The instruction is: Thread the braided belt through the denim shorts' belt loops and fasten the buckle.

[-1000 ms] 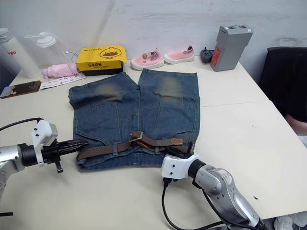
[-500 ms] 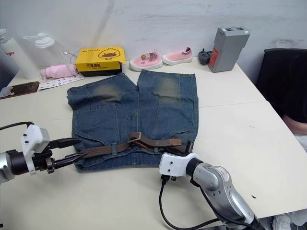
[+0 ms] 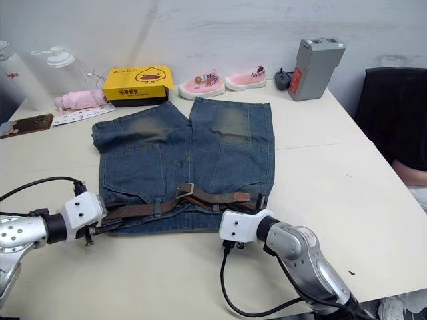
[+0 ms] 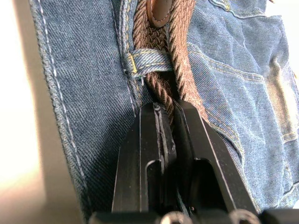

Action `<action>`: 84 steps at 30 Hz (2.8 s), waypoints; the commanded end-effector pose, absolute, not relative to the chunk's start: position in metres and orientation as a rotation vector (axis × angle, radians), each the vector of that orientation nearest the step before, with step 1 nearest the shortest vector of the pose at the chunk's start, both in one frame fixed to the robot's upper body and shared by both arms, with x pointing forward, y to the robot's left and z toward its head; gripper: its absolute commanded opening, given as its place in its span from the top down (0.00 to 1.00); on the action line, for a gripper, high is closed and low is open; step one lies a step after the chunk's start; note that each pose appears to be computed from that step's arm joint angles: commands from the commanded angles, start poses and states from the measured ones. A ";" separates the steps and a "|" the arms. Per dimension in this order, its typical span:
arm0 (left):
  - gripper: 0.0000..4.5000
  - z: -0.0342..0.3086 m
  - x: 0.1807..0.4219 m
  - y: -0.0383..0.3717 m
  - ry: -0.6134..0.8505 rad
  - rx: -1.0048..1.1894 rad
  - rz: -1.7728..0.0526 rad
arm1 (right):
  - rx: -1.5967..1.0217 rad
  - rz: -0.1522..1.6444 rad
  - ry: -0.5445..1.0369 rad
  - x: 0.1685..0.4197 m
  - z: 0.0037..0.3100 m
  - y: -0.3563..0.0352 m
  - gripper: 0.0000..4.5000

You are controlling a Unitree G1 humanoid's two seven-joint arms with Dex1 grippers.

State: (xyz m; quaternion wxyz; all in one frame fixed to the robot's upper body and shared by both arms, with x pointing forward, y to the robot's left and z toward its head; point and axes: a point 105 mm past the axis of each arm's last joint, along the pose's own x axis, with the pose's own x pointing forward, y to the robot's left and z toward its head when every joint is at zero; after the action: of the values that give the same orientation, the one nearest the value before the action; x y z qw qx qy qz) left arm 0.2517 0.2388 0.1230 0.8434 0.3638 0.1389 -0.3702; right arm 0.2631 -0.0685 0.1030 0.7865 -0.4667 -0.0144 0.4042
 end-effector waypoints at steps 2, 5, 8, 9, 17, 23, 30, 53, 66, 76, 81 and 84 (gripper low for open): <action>0.99 0.123 0.249 0.255 0.305 0.823 -0.720 | -0.985 0.913 0.038 0.260 0.089 -0.067 1.00; 0.99 0.111 0.244 0.284 0.384 0.823 -0.628 | -0.987 0.905 0.052 0.261 0.087 -0.069 1.00; 0.99 0.098 0.239 0.319 0.458 0.741 -0.480 | -0.987 0.888 0.062 0.264 0.088 -0.071 1.00; 0.99 0.094 0.237 0.328 0.473 0.705 -0.439 | -0.988 0.884 0.064 0.264 0.088 -0.071 1.00; 0.99 0.059 0.222 0.338 0.595 0.661 -0.442 | -1.000 0.857 0.086 0.266 0.087 -0.077 1.00; 0.99 0.043 0.220 0.338 0.629 0.528 -0.396 | -1.011 0.827 0.103 0.267 0.087 -0.081 1.00; 0.99 0.022 0.206 0.342 0.693 0.488 -0.382 | -1.022 0.798 0.109 0.270 0.089 -0.086 1.00; 0.28 0.038 0.218 0.288 0.427 0.589 -0.536 | -1.040 0.779 0.088 0.279 0.102 -0.097 0.42; 0.18 0.129 0.198 0.243 0.271 0.247 -0.825 | -0.778 0.896 0.104 0.265 0.147 -0.129 0.02; 0.18 0.152 0.194 0.228 0.281 0.058 -0.933 | -0.475 1.005 0.125 0.255 0.175 -0.134 0.02; 0.18 0.171 0.191 0.247 0.261 0.028 -0.873 | -0.391 0.945 0.110 0.256 0.197 -0.155 0.02; 0.18 0.191 0.195 0.255 0.202 0.026 -0.825 | -0.346 0.859 0.106 0.264 0.205 -0.177 0.02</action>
State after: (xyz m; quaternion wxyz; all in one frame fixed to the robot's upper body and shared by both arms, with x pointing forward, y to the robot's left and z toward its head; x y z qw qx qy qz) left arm 0.1948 0.2524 0.1750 0.9063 0.0060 0.1208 -0.4049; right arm 0.2627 -0.1686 0.1925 0.8853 -0.1651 0.0692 0.4292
